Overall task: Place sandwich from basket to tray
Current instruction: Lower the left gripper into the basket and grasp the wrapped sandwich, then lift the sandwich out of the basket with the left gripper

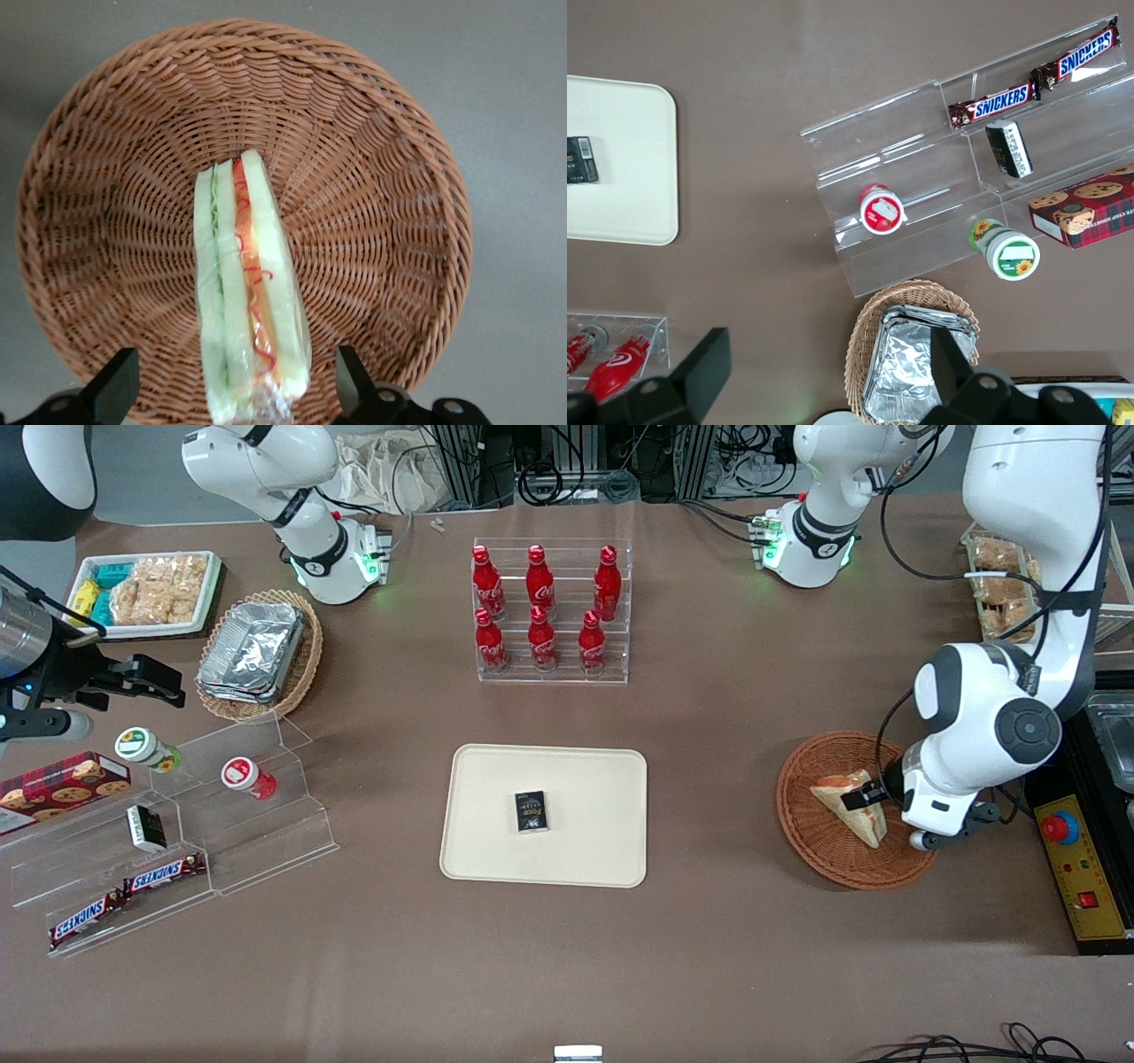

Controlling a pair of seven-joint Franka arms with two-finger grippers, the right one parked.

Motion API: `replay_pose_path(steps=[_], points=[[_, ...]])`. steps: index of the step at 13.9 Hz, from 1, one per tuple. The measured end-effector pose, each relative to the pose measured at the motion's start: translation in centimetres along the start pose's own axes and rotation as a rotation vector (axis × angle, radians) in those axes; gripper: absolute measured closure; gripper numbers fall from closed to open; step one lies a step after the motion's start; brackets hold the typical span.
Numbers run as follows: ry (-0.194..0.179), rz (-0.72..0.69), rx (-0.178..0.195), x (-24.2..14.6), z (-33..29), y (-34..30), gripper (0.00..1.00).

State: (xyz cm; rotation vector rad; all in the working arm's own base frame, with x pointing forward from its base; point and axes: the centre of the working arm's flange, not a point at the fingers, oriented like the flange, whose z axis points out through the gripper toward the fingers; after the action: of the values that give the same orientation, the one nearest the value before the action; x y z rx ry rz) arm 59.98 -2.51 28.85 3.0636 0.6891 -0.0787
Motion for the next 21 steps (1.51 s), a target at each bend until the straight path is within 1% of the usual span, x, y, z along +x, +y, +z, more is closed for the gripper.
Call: replay_pose_path(steps=[3, 6, 8, 10, 11, 13, 14, 15, 19, 21], points=[[0.027, -0.047, -0.017, -0.2, 2.1, -0.1, 0.0], [0.016, -0.056, -0.012, -0.8, 3.9, -0.5, 0.0], [0.013, -0.056, -0.01, -0.9, 4.1, -0.5, 0.03], [0.014, -0.056, -0.011, -0.9, 4.0, -0.5, 0.24], [0.014, -0.056, -0.01, -0.9, 3.8, -0.5, 0.37], [0.002, -0.055, -0.002, -1.0, 2.7, -0.6, 0.57], [-0.006, -0.055, 0.003, -1.1, 1.7, -0.6, 0.63], [-0.012, -0.054, 0.008, -1.2, 0.4, -0.6, 0.66], [-0.056, -0.033, 0.035, -1.5, -8.1, 0.6, 0.69], [-0.067, -0.018, 0.04, -1.3, -13.1, 1.5, 0.78]])
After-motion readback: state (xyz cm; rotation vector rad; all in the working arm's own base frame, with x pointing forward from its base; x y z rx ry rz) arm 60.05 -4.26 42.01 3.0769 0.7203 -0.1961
